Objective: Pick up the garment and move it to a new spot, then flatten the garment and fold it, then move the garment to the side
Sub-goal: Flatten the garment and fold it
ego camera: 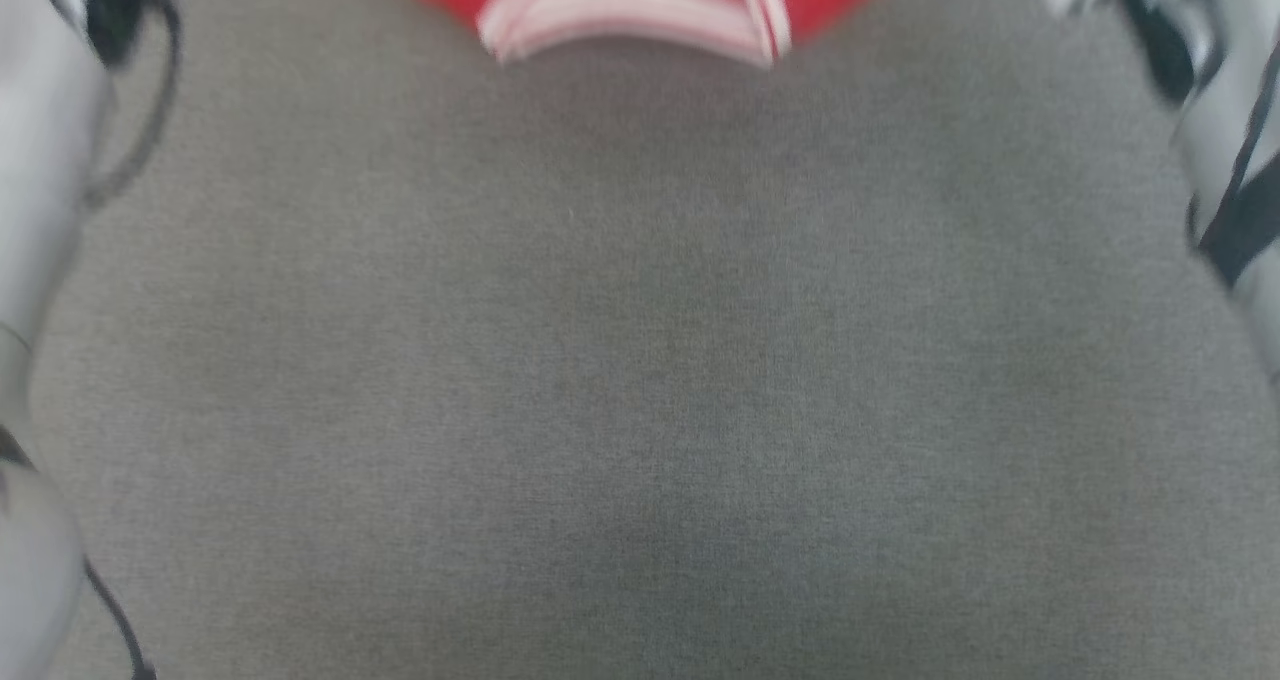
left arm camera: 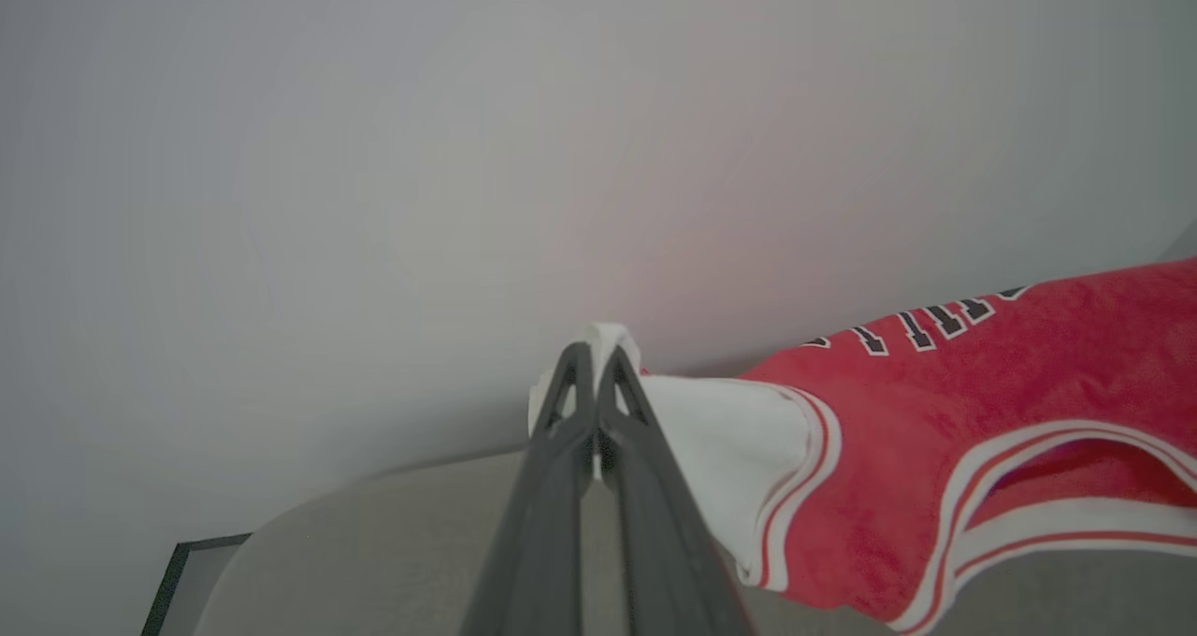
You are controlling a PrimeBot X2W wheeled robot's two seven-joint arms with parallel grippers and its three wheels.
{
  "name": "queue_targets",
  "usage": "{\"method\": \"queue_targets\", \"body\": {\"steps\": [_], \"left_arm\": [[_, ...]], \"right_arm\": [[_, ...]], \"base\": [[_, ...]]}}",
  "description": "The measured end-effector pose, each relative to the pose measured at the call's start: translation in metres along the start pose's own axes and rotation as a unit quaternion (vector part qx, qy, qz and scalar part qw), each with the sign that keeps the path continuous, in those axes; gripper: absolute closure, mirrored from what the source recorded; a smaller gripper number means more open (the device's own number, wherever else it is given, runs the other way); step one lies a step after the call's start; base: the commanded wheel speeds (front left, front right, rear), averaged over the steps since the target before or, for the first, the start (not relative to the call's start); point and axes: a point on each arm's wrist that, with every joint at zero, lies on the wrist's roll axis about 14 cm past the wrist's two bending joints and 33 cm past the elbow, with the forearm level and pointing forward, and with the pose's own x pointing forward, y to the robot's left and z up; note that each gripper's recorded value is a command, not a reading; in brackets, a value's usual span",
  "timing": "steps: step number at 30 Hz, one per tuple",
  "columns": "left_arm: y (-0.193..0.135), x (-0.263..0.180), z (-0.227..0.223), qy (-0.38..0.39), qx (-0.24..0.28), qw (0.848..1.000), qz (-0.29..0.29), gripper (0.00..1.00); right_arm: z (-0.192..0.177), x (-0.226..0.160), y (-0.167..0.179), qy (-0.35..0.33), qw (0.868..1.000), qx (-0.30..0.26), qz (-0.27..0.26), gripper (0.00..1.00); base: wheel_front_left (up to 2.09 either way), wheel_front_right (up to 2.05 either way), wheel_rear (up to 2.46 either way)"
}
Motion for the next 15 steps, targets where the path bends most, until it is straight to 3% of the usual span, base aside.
{"method": "queue_targets", "body": {"steps": [8,15], "left_arm": [[0.008,-0.049,-0.082,0.147,-0.011,0.989,-0.001,1.0],[0.018,-0.099,-0.134,0.251,-0.026,0.968,-0.005,1.0]], "right_arm": [[-0.054,-0.056,0.018,0.121,0.992,0.027,0.037,1.0],[-0.083,-0.115,0.027,0.216,0.973,0.028,0.081,1.0]], "base": [[0.0,0.0,0.0],[0.0,0.0,0.0]]}}
